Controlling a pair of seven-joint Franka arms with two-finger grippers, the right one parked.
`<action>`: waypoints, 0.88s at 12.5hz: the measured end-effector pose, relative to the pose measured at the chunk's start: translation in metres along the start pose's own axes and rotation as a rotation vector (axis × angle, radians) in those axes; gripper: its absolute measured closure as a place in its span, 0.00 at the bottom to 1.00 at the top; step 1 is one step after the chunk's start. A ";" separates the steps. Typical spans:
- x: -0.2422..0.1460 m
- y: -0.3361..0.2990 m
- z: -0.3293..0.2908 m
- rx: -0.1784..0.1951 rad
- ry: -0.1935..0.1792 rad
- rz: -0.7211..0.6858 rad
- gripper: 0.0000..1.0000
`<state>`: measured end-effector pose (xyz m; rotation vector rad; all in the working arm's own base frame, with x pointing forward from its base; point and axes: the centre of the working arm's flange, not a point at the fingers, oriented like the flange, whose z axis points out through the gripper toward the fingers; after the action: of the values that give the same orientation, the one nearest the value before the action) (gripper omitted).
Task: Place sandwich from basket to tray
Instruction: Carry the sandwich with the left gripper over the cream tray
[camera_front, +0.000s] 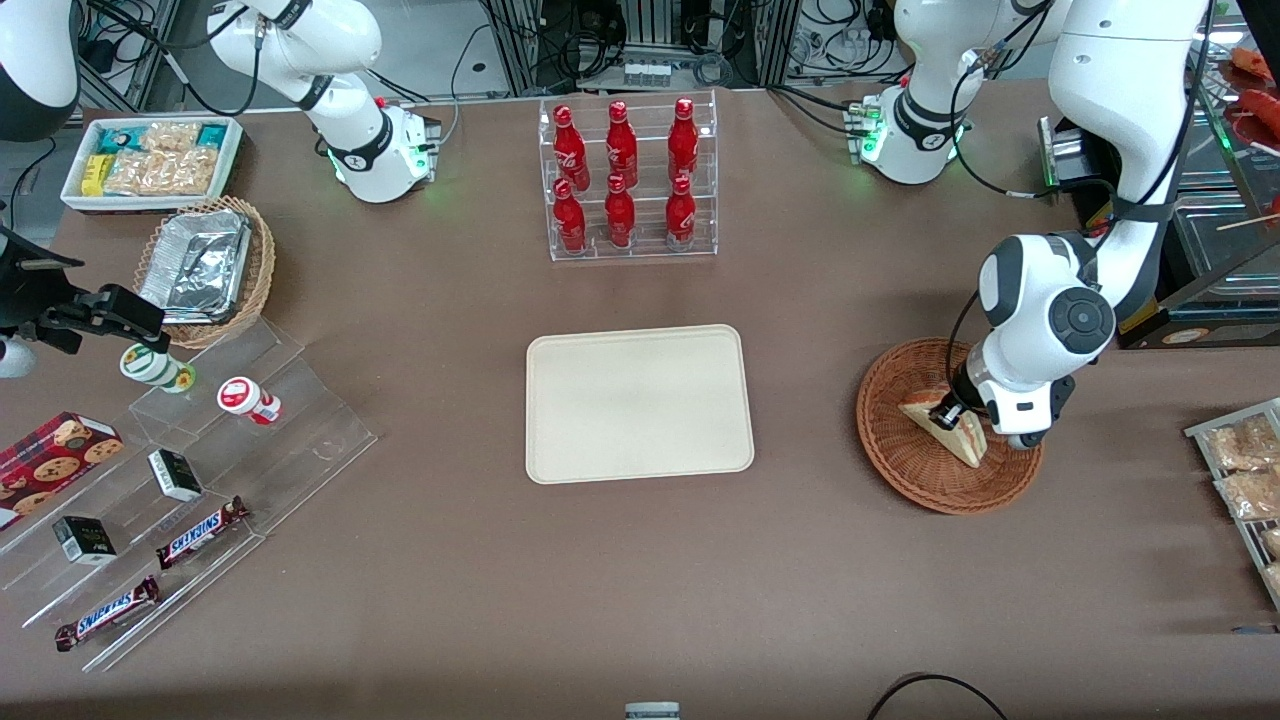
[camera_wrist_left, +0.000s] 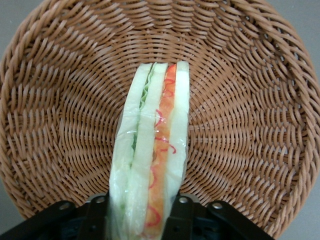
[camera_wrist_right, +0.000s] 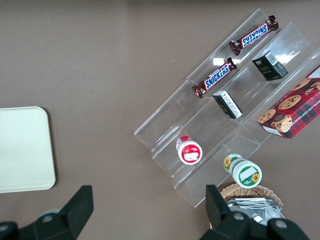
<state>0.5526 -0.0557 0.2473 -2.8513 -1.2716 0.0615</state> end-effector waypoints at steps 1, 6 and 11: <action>-0.003 0.001 -0.004 0.027 0.016 0.042 0.67; -0.061 0.055 -0.076 0.128 -0.013 0.318 0.82; -0.170 0.128 -0.103 0.089 -0.052 0.557 0.83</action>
<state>0.5383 -0.2680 0.3503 -3.0384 -0.4291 0.1932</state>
